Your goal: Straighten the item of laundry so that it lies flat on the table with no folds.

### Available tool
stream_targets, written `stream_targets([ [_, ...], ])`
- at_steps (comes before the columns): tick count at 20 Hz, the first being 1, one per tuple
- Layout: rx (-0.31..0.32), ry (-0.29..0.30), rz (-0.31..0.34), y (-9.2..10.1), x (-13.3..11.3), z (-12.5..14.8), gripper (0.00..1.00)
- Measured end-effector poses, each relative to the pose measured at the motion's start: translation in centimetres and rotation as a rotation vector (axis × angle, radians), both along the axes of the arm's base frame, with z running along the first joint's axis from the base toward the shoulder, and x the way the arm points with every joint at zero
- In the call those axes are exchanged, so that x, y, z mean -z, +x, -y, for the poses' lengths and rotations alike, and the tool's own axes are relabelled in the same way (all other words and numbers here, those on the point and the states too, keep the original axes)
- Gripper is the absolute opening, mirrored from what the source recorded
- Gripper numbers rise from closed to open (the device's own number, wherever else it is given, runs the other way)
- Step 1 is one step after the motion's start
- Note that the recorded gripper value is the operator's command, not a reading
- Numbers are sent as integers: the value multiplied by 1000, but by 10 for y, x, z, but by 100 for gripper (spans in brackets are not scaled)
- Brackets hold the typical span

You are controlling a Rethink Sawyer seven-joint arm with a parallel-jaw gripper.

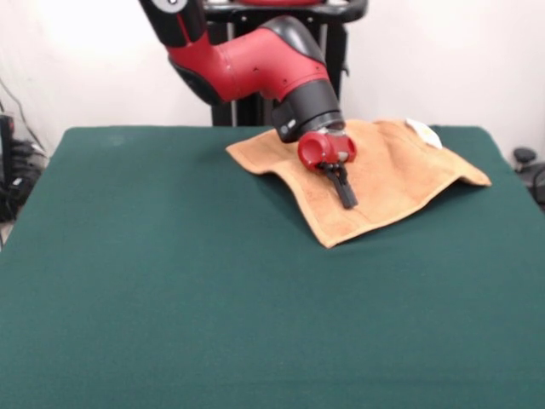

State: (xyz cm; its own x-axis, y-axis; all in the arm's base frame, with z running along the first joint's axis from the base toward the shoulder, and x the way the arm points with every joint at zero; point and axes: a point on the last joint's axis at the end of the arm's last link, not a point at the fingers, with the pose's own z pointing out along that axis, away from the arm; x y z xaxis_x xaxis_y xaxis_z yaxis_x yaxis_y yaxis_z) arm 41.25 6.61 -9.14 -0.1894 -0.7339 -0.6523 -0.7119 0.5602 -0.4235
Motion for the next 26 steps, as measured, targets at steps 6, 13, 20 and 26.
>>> stream_targets([
  [6, 2, -1, 0, 1, 0, 0, 0],
  [13, 27, 1, -2, 2, 0, -3, 0],
  [20, 98, 6, -12, 3, -1, -10, 0],
  [26, 144, 14, 0, 2, 1, -14, 0],
])
